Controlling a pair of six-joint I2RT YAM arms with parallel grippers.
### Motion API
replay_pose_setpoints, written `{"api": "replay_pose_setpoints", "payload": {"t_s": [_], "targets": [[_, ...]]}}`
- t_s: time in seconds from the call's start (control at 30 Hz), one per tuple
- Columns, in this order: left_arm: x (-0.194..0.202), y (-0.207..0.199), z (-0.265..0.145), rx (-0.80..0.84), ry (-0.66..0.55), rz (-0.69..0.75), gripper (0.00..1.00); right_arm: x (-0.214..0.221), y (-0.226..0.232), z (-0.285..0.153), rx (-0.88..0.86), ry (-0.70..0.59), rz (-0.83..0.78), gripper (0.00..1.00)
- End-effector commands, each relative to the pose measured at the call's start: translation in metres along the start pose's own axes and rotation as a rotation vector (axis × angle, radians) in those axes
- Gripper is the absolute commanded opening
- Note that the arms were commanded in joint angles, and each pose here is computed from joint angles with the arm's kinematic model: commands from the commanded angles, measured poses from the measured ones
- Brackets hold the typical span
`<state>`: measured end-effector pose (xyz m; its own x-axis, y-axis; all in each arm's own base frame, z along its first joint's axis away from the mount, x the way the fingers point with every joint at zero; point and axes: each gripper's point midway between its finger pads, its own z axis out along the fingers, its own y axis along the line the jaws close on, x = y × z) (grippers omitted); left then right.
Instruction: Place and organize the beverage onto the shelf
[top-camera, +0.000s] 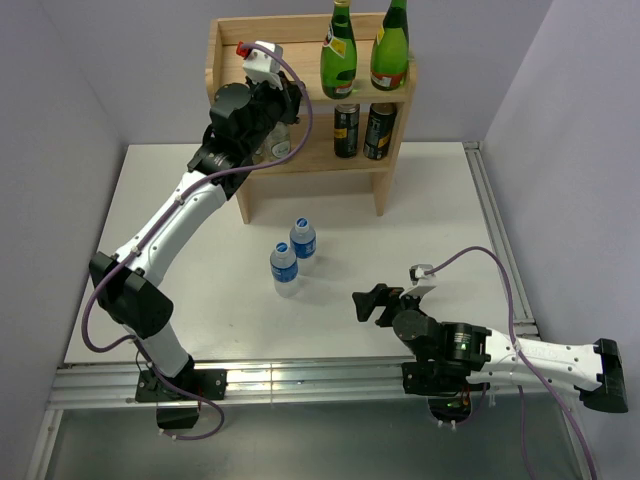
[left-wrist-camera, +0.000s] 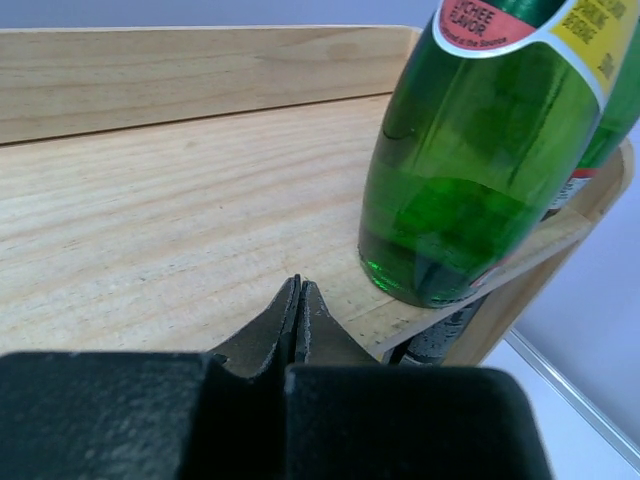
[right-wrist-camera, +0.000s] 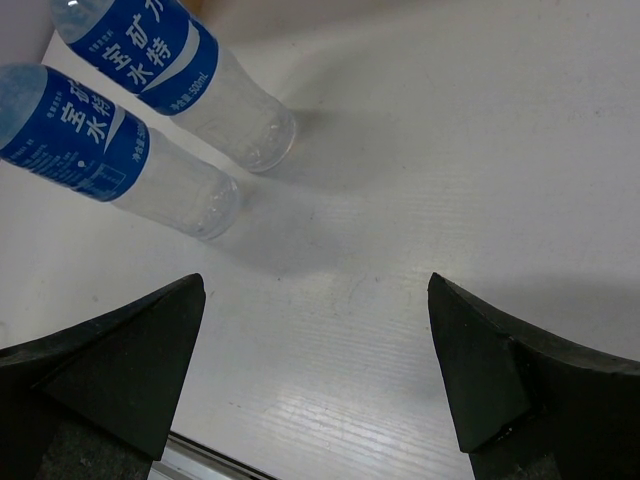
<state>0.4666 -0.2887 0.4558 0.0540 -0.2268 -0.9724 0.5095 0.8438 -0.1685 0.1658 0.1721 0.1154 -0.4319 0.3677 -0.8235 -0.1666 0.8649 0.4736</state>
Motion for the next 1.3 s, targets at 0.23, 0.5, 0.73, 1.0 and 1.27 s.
{"api": "replay_pose_setpoints", "payload": {"t_s": [0.23, 0.5, 0.73, 1.0, 1.27], "targets": [[0.075, -0.028, 0.003, 0.137, 0.253, -0.053, 0.00, -0.009, 0.007, 0.001, -0.001, -0.031, 0.019, 0.99], [0.090, -0.041, 0.014, 0.161, 0.288, -0.062, 0.00, -0.010, 0.007, 0.001, 0.000, -0.034, 0.020, 1.00], [0.089, -0.051, 0.029, 0.160, 0.277, -0.073, 0.00, -0.009, 0.007, 0.001, 0.000, -0.032, 0.018, 1.00], [0.101, -0.049, 0.042, 0.131, 0.282, -0.084, 0.04, -0.009, 0.008, 0.001, -0.001, -0.033, 0.019, 1.00], [0.089, -0.011, 0.029, -0.056, 0.233, -0.011, 0.99, -0.009, 0.008, 0.001, -0.004, -0.032, 0.019, 1.00]]}}
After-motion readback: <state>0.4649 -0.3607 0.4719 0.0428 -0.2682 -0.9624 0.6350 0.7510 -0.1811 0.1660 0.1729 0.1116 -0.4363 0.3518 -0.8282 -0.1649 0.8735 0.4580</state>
